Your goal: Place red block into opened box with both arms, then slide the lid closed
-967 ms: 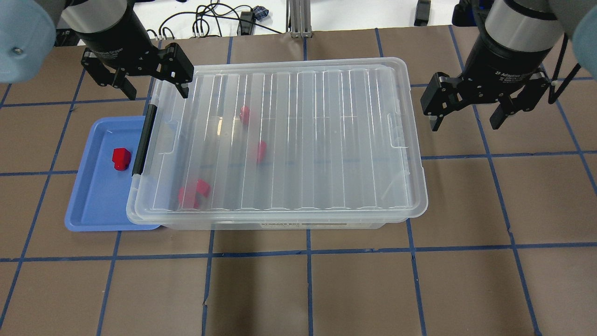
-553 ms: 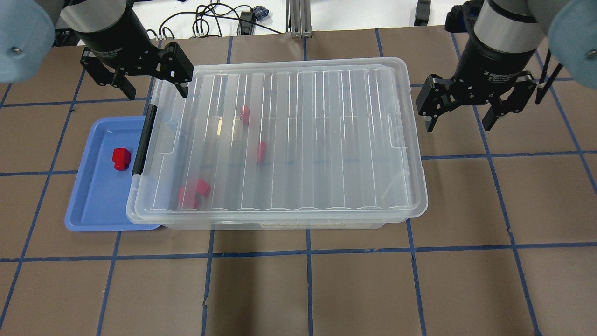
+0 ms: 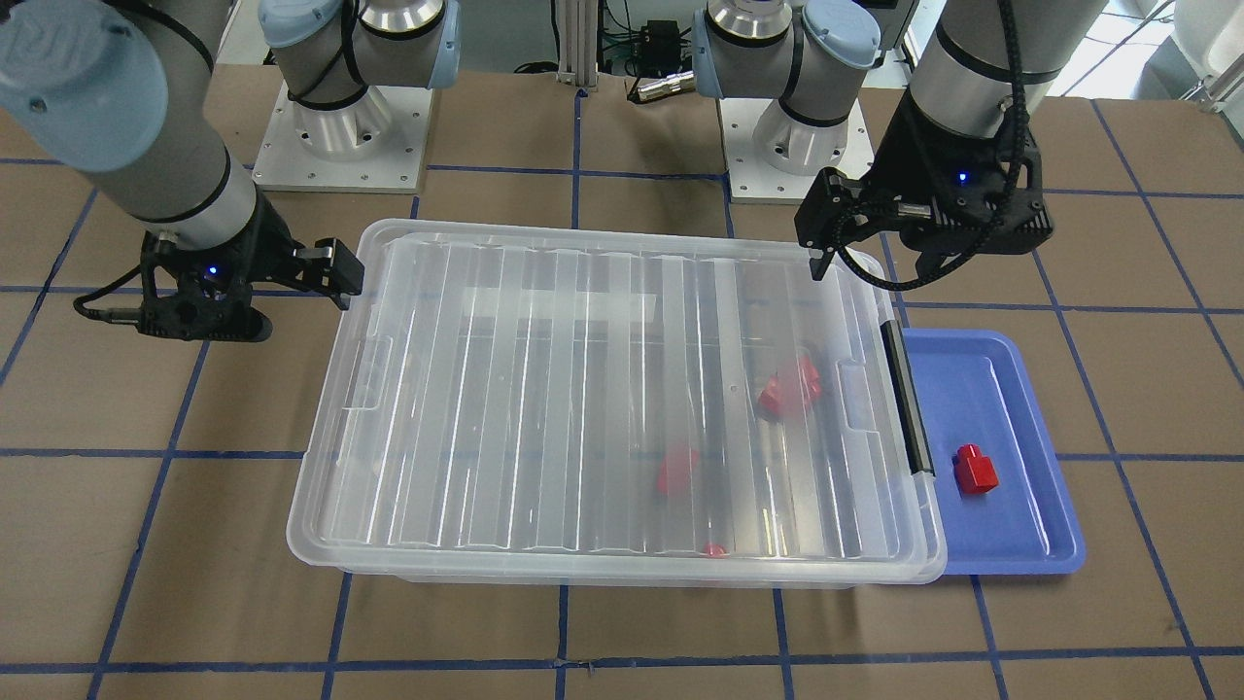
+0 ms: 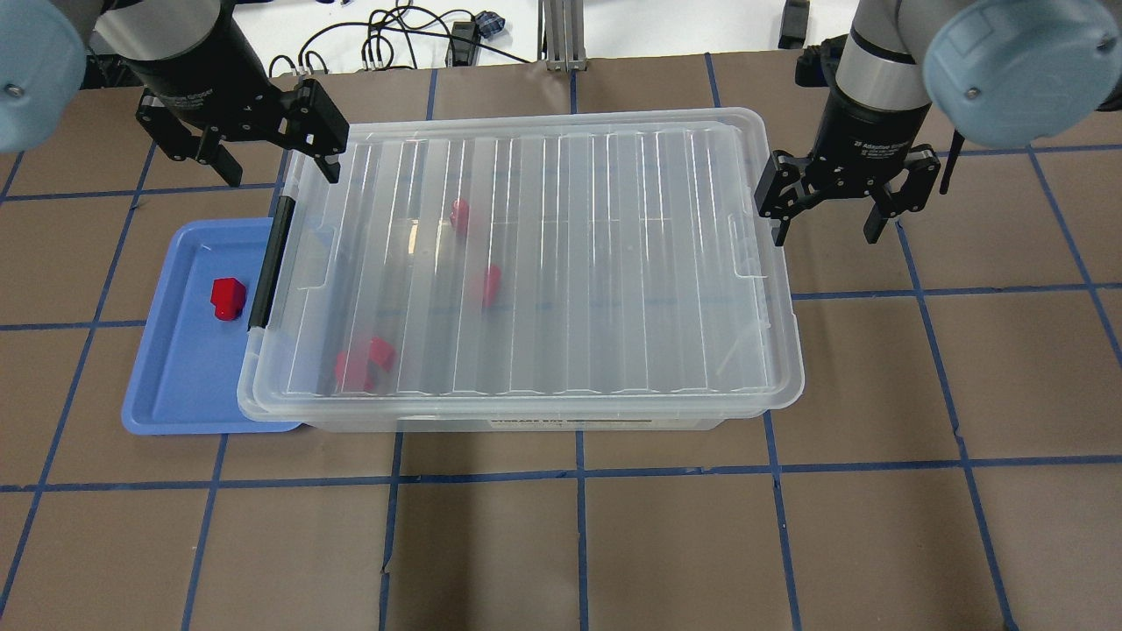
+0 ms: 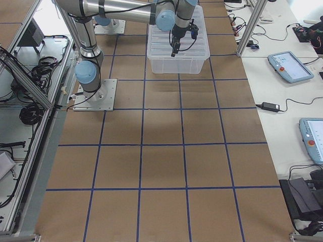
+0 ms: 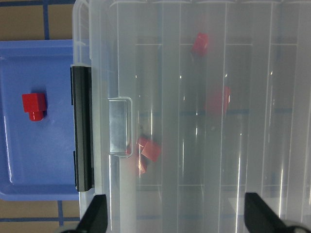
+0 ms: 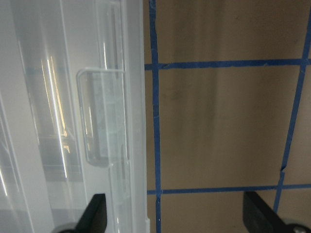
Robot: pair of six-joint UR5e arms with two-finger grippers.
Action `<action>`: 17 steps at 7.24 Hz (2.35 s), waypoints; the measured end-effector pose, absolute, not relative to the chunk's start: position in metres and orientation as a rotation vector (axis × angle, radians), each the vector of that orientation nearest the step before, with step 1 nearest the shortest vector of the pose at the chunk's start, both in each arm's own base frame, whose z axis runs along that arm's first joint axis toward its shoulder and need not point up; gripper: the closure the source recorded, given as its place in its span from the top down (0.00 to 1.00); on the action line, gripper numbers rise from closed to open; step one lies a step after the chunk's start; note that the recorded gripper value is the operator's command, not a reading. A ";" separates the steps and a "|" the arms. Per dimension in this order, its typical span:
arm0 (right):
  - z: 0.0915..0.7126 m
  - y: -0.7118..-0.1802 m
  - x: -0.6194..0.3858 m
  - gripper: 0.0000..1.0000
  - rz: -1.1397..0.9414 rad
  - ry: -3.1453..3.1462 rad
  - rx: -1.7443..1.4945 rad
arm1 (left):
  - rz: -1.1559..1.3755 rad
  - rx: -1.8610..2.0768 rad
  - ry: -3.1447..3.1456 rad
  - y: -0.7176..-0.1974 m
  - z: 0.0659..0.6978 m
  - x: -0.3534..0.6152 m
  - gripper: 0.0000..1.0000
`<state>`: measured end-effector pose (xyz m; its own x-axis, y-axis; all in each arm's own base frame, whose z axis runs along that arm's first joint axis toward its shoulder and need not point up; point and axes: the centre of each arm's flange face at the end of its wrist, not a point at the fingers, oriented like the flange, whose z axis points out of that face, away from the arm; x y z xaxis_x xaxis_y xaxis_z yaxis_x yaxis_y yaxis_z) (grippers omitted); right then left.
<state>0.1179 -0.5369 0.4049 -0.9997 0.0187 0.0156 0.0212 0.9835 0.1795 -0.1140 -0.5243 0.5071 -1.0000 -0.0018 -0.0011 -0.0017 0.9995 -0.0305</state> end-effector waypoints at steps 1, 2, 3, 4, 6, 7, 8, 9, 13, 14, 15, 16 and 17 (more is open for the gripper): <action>0.397 -0.548 0.118 1.00 -0.237 -3.116 -0.033 | -0.029 -0.008 3.143 -0.531 0.501 -0.096 1.00; 0.392 -0.554 0.118 1.00 -0.208 -3.116 -0.039 | -0.007 0.037 3.147 -0.538 0.493 -0.071 1.00; 0.387 -0.558 0.118 1.00 -0.206 -3.115 -0.040 | 0.013 0.109 3.151 -0.546 0.485 -0.040 1.00; 0.377 -0.563 0.118 1.00 -0.225 -3.116 -0.041 | 0.043 0.170 3.156 -0.553 0.472 -0.005 1.00; 0.353 -0.574 0.119 1.00 -0.273 -3.121 -0.043 | 0.038 0.247 3.189 -0.570 0.417 0.073 1.00; 0.348 -0.578 0.118 1.00 -0.272 -3.121 -0.044 | -0.009 0.284 3.202 -0.575 0.384 0.107 1.00; 0.347 -0.580 0.117 1.00 -0.267 -3.117 -0.044 | -0.029 0.301 3.208 -0.578 0.352 0.126 1.00; 0.347 -0.582 0.115 1.00 -0.263 -3.113 -0.040 | -0.033 0.291 3.212 -0.580 0.322 0.134 1.00; 0.344 -0.586 0.084 1.00 -0.275 -3.112 -0.089 | 0.013 0.190 3.225 -0.582 0.227 0.140 1.00; 0.345 -0.588 0.073 1.00 -0.271 -3.111 -0.109 | 0.033 0.182 3.230 -0.583 0.214 0.141 1.00; 0.348 -0.590 0.066 1.00 -0.258 -3.101 -0.099 | 0.038 0.165 3.231 -0.586 0.205 0.143 0.72; 0.349 -0.591 0.060 1.00 -0.243 -3.090 -0.065 | 0.031 0.141 3.227 -0.589 0.198 0.144 0.39; 0.350 -0.593 0.050 1.00 -0.235 -3.083 -0.046 | 0.030 0.129 3.225 -0.591 0.193 0.145 0.31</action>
<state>0.0501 -0.5928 0.3501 -0.9984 0.0259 0.0509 0.0334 0.9880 0.1510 0.1453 -0.5914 0.1931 -0.9931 0.0786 0.0868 0.0802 0.9967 0.0149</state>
